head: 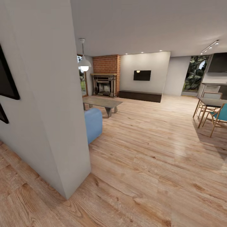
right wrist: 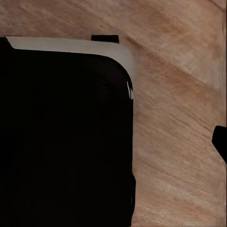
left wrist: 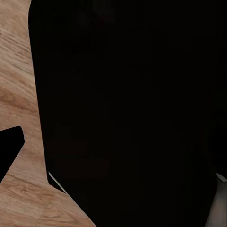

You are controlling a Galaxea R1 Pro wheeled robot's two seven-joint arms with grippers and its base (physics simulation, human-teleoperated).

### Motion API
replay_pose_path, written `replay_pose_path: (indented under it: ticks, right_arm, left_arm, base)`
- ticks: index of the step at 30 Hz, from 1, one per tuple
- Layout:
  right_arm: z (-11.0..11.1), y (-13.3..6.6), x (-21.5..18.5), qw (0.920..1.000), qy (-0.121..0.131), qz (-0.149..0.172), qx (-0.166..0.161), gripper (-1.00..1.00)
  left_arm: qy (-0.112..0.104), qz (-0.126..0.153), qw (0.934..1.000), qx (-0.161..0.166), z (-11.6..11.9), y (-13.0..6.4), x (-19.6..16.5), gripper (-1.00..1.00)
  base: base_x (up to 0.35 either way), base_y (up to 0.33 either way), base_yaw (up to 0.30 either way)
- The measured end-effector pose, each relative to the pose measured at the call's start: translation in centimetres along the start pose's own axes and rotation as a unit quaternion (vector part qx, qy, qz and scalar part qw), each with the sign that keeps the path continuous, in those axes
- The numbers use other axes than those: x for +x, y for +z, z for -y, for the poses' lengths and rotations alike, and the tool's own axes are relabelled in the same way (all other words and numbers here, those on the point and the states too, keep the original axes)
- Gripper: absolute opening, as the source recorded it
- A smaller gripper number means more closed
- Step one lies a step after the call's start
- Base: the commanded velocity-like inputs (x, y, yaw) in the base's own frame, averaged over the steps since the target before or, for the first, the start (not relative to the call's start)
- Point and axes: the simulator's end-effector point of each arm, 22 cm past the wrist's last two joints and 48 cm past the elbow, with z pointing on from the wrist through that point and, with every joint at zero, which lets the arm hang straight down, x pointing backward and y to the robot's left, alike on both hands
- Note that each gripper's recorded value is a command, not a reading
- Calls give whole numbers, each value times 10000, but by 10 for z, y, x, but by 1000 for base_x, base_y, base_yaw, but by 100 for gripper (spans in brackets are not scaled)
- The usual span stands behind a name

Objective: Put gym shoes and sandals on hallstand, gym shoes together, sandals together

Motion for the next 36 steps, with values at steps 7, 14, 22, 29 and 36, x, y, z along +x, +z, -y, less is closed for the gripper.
replay_pose_path:
  ticks: [7, 14, 22, 29, 36]
  right_arm:
    - [25, -47, -239, 9897, 64, 1392, 337, 100]
    - [35, -56, -272, 9841, 116, 1711, 467, 100]
    - [37, -54, -279, 9721, 136, 2287, 498, 100]
    - [37, -50, -272, 9710, 123, 2335, 506, 100]
    - [37, -49, -270, 9707, 112, 2345, 506, 100]
  left_arm:
    - [7, 1889, 9820, -24, -1, -92, -270, 100]
    - [2, 2035, 9791, -10, -1, -87, -271, 100]
    - [5, 2793, 9602, -79, -11, -96, -295, 100]
    - [13, 2969, 9548, -126, -18, -99, -300, 100]
    - [15, 3003, 9537, -141, -19, -100, -300, 100]
  base:
    - [0, 0, 0]
    - [0, 0, 0]
    - [0, 0, 0]
    - [0, 0, 0]
    - [0, 0, 0]
